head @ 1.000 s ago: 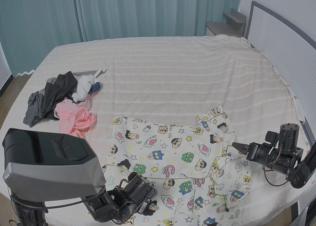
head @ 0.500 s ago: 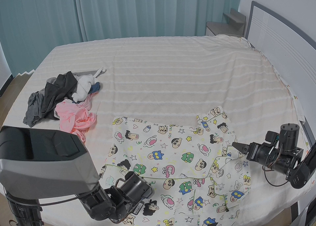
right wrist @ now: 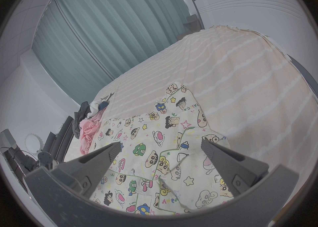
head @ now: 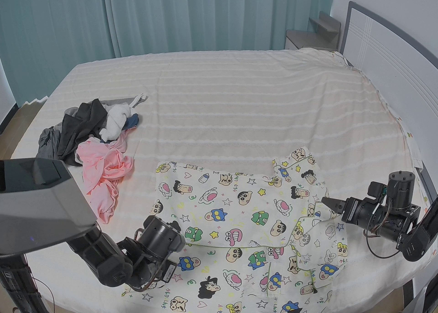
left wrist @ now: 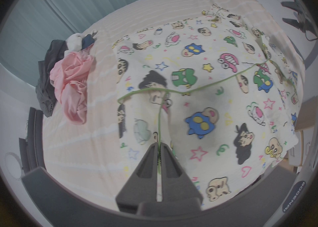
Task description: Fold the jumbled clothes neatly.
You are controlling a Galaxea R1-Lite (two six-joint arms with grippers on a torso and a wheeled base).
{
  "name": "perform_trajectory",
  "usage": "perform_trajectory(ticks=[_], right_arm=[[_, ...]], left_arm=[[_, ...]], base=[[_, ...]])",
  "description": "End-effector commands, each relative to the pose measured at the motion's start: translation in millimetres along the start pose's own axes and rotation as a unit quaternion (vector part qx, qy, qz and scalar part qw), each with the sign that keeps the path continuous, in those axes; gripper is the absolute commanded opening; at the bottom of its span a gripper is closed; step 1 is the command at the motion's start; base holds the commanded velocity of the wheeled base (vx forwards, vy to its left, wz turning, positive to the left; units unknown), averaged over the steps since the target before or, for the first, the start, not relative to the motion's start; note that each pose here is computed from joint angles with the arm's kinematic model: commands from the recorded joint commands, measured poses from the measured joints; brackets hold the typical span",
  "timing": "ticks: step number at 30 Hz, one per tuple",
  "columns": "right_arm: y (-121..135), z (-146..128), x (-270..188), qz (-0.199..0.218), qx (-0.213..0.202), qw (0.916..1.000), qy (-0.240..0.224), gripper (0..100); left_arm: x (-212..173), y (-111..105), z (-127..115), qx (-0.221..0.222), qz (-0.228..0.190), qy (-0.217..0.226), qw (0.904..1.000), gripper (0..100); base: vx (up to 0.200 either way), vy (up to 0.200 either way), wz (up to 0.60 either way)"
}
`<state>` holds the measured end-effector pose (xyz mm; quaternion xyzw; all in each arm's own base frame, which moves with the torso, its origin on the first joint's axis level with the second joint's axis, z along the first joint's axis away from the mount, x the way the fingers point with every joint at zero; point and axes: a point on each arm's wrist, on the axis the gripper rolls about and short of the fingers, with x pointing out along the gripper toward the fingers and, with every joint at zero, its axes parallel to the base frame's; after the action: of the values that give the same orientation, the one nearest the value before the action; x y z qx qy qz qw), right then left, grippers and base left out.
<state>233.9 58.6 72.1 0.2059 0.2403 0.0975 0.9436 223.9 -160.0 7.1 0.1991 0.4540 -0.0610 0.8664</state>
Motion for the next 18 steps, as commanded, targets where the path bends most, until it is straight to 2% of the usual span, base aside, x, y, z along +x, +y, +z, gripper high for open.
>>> perform_trajectory(ticks=[1, 11, 18], right_arm=[[0, 0, 0, 0.000, 0.000, 1.0000, 0.001, 100], [0, -1, 1, -0.001, 0.002, 1.0000, 0.003, 100], [-1, -2, 2, -0.002, 0.002, 1.0000, 0.005, 100]], left_arm=[[-5, 23, 3, -0.015, 0.014, -0.006, 0.9998, 0], [2, 56, 8, -0.038, 0.038, -0.003, 0.9985, 0], [11, 65, 13, -0.053, 0.019, -0.020, 0.9982, 0]], base=[[0.000, 0.000, 0.00], [0.000, 0.000, 0.00], [0.000, 0.000, 0.00]])
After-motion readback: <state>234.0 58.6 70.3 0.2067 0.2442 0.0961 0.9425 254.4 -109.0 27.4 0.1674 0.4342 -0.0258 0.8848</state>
